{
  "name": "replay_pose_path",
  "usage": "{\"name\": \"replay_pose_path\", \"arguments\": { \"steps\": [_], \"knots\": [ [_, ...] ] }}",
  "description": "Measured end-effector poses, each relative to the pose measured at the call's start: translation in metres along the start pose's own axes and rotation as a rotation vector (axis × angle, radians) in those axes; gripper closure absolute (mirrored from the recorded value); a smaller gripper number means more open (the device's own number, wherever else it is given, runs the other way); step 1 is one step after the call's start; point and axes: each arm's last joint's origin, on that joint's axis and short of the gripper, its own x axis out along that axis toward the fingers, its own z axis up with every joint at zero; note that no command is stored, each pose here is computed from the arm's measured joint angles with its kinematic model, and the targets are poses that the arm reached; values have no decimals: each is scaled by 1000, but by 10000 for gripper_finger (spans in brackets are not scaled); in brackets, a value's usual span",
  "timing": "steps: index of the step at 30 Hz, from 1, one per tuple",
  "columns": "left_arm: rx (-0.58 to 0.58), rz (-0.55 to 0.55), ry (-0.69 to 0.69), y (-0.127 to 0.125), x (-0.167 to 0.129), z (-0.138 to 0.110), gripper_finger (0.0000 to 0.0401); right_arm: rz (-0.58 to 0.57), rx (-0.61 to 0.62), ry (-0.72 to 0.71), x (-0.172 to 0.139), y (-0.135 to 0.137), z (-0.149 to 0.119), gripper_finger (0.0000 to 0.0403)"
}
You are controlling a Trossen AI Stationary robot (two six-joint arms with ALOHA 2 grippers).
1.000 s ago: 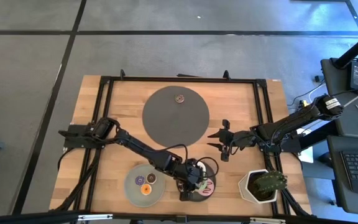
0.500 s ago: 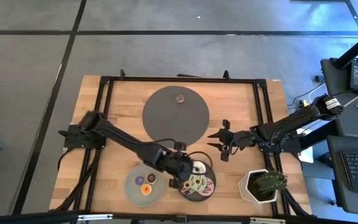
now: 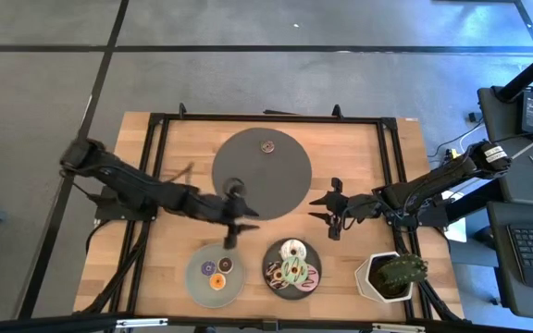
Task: Pick & Place donuts
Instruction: Put the small brown donut on the gray plate
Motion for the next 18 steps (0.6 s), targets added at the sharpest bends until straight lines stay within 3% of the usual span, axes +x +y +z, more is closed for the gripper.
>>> {"name": "replay_pose_path", "arguments": {
  "steps": [4, 7, 13, 18],
  "knots": [
    [-58, 78, -175, 24, -25, -25, 246, -49, 96, -62, 4, -11, 14, 253],
    [-83, 200, -264, 39, -42, -35, 248, -120, 110, -63, 14, -29, 31, 253],
    [-101, 457, -309, 57, -61, -47, 245, -128, 126, -4, 53, -82, 68, 253],
    [-113, 528, -322, 62, -65, -48, 245, -117, 91, 77, 96, -122, 82, 253]
  ]
}}
